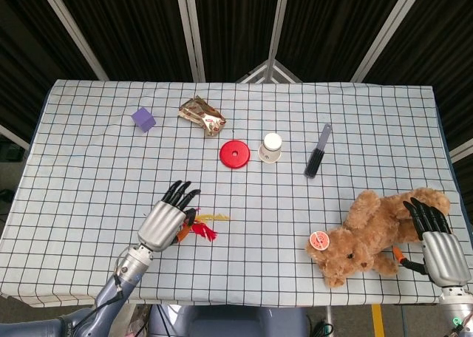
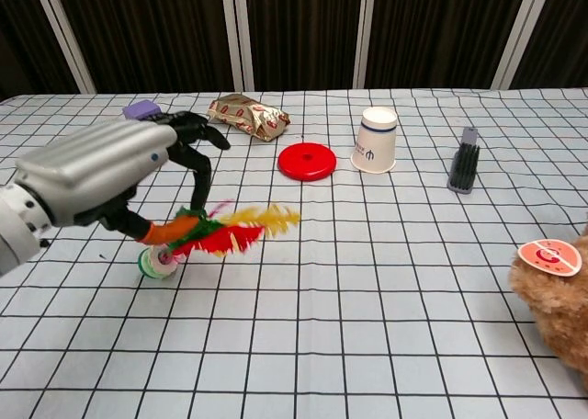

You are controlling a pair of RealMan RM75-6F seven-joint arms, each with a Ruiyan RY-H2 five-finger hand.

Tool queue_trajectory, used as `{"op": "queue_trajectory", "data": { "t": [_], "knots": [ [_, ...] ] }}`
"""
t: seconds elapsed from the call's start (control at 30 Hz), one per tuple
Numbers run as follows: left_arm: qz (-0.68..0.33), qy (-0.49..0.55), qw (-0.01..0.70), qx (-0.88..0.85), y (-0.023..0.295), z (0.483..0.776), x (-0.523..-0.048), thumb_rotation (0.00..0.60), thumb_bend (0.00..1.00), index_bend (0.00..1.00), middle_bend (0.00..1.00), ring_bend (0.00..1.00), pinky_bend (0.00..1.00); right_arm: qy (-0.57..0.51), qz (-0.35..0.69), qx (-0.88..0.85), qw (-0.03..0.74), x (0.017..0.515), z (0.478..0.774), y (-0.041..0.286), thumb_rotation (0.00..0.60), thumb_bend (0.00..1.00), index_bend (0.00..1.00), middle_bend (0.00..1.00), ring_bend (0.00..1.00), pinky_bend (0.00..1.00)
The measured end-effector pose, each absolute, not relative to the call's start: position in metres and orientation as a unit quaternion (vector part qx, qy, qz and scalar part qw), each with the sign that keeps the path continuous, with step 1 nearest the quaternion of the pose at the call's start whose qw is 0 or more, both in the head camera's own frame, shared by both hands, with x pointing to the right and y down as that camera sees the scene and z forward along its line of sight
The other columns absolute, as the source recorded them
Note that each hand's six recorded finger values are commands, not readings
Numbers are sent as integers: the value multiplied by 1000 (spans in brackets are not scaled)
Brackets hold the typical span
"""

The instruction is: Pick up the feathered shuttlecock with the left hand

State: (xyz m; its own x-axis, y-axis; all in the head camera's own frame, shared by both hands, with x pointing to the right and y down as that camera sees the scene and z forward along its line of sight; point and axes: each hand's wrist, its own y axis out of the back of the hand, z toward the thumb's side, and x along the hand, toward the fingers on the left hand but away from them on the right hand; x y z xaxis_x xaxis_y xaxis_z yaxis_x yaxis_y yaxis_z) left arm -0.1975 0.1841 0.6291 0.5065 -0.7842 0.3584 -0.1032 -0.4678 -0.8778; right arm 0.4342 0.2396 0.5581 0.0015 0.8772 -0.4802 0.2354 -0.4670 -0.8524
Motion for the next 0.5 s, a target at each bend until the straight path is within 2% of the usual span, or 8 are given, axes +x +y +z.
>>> {"op": "queue_trajectory", "data": {
  "t": [0.2, 0.5],
  "knots": [
    [-413, 324, 404, -749, 172, 620, -229, 600, 632, 618, 139, 0, 15, -430, 562, -646, 286, 434, 558, 240, 600, 342, 0, 0, 0, 0],
    [-428, 340, 378, -747, 171, 624, -253, 600, 632, 618, 139, 0, 15, -427, 563, -646, 287, 433, 559, 240, 600, 341, 0, 0, 0, 0]
  ]
}}
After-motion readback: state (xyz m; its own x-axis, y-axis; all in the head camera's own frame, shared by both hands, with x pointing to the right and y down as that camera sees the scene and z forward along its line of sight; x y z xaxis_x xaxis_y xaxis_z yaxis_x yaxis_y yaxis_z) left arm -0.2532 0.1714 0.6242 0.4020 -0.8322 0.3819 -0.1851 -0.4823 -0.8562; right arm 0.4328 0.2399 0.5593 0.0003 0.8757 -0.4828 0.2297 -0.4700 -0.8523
